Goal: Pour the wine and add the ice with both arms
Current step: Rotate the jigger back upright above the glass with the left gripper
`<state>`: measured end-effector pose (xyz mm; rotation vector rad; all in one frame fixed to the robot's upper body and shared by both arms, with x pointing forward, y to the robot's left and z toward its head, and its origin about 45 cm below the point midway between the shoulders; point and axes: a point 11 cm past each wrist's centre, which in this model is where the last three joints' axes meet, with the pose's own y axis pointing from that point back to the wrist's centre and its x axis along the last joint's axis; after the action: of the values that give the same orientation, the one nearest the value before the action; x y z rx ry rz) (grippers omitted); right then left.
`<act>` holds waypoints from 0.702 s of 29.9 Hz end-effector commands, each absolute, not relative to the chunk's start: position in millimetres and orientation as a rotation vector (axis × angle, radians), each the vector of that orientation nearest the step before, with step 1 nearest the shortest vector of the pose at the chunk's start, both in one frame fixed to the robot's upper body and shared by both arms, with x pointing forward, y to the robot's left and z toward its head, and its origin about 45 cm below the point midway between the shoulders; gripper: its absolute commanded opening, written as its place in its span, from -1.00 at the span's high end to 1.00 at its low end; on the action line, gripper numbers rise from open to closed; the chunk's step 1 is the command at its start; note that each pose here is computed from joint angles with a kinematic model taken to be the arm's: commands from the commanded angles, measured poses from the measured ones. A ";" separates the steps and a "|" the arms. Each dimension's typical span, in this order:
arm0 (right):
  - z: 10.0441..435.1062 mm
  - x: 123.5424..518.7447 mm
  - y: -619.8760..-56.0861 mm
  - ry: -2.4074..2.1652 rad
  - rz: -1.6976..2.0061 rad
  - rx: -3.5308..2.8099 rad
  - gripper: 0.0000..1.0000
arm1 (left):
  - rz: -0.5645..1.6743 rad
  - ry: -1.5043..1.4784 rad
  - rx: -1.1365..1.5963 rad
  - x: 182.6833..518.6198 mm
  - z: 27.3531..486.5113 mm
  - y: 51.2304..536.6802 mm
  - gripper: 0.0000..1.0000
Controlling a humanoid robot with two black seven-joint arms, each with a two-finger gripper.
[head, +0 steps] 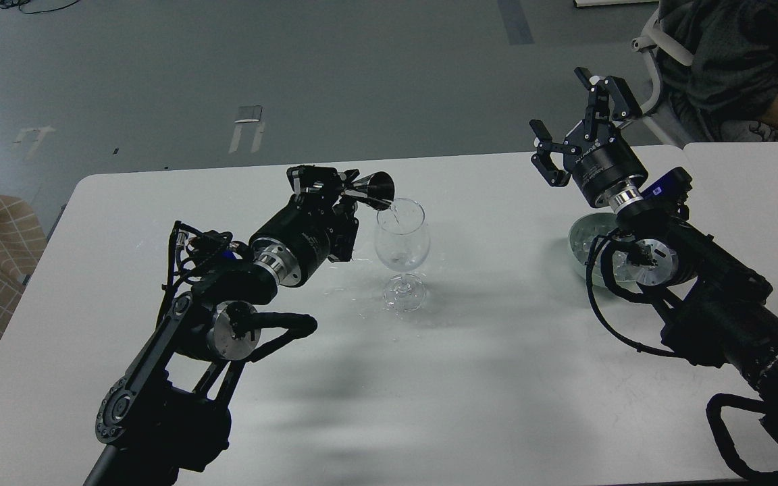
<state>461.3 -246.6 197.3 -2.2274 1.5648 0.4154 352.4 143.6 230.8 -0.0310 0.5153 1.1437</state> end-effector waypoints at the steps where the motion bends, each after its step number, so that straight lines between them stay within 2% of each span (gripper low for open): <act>1: 197.3 461.4 -246.6 1.565 0.415 -2.227 -1.00 | 1.145 0.479 0.002 349.9 227.5 139.7 1.00; 21: 193.6 459.3 -247.4 1.571 0.422 -2.227 -1.00 | 1.198 0.358 0.081 347.8 221.6 140.4 1.00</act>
<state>459.7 -247.2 194.4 -2.2273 1.5690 0.4208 346.9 139.1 221.3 0.0809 0.3574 1.1877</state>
